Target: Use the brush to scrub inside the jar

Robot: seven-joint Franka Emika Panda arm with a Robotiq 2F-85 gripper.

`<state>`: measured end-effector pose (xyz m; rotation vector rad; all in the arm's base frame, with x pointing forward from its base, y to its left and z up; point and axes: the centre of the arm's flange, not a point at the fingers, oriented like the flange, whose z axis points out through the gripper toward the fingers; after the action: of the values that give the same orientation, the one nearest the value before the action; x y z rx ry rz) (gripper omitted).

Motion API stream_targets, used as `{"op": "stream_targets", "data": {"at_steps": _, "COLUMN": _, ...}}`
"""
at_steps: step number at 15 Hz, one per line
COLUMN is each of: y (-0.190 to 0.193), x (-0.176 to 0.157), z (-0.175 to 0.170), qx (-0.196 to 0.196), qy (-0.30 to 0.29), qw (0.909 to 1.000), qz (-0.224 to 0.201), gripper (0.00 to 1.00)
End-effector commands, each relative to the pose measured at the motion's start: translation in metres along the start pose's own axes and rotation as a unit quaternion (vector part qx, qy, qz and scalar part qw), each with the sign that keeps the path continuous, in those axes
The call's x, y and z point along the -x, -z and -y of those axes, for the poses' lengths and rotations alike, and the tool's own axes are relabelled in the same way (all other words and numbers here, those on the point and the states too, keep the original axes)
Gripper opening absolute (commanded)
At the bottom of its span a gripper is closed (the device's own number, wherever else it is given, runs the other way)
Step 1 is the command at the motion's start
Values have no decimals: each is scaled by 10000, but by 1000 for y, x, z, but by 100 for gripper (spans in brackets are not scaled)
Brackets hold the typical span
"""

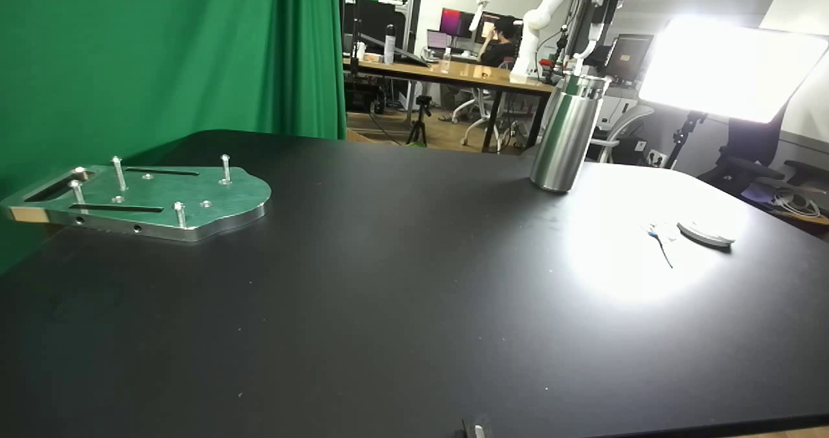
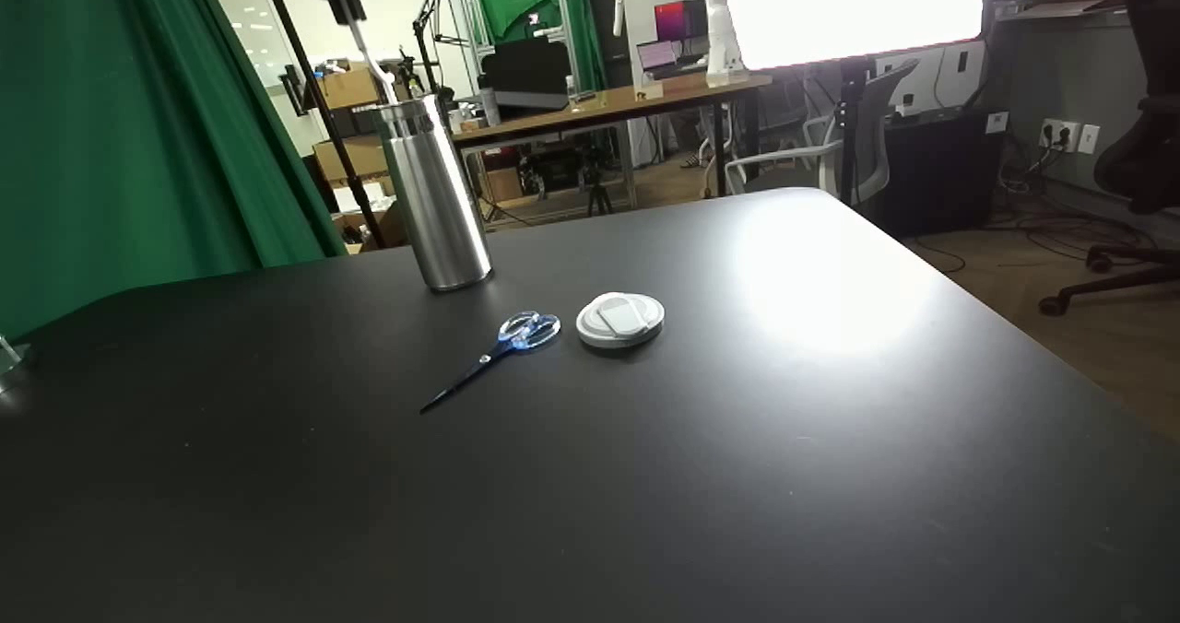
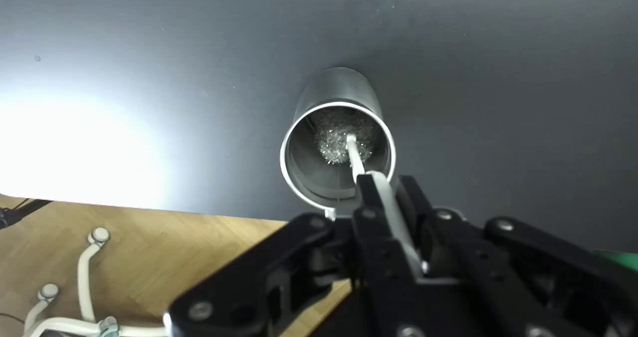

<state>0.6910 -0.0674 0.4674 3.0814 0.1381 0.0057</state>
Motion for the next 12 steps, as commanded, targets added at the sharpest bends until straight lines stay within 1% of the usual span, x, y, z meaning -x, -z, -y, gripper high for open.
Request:
{"op": "stream_targets", "data": {"at_steps": 1, "y": 36, "x": 25, "z": -3, "qx": -13, "qy": -48, "qw": 9996, "qz": -285, "gripper": 4}}
{"op": "stream_targets", "data": {"at_steps": 3, "y": 47, "x": 32, "z": -6, "qx": -5, "qy": -38, "qw": 9994, "qz": -346, "gripper": 4}}
{"op": "stream_targets", "data": {"at_steps": 4, "y": 50, "x": 36, "z": -6, "qx": -11, "qy": -42, "qw": 9994, "qz": -354, "gripper": 40}}
{"op": "stream_targets", "data": {"at_steps": 5, "y": 52, "x": 39, "z": -7, "qx": -18, "qy": -30, "qw": 9994, "qz": -345, "gripper": 40}}
{"op": "stream_targets", "data": {"at_steps": 6, "y": 51, "x": 44, "z": -9, "qx": -34, "qy": -13, "qw": 9995, "qz": -325, "gripper": 45}}
{"op": "stream_targets", "data": {"at_steps": 9, "y": 41, "x": 54, "z": -14, "qx": -29, "qy": 68, "qw": 9999, "qz": -148, "gripper": 67}}
{"op": "stream_targets", "data": {"at_steps": 10, "y": 33, "x": 58, "z": -17, "qx": -24, "qy": 108, "qw": 9999, "qz": -32, "gripper": 73}}
{"op": "stream_targets", "data": {"at_steps": 11, "y": 26, "x": 63, "z": -20, "qx": -104, "qy": 205, "qw": 9996, "qz": 147, "gripper": 81}}
{"op": "stream_targets", "data": {"at_steps": 12, "y": 34, "x": 42, "z": -16, "qx": -27, "qy": 120, "qw": 9999, "qz": -24, "gripper": 62}}
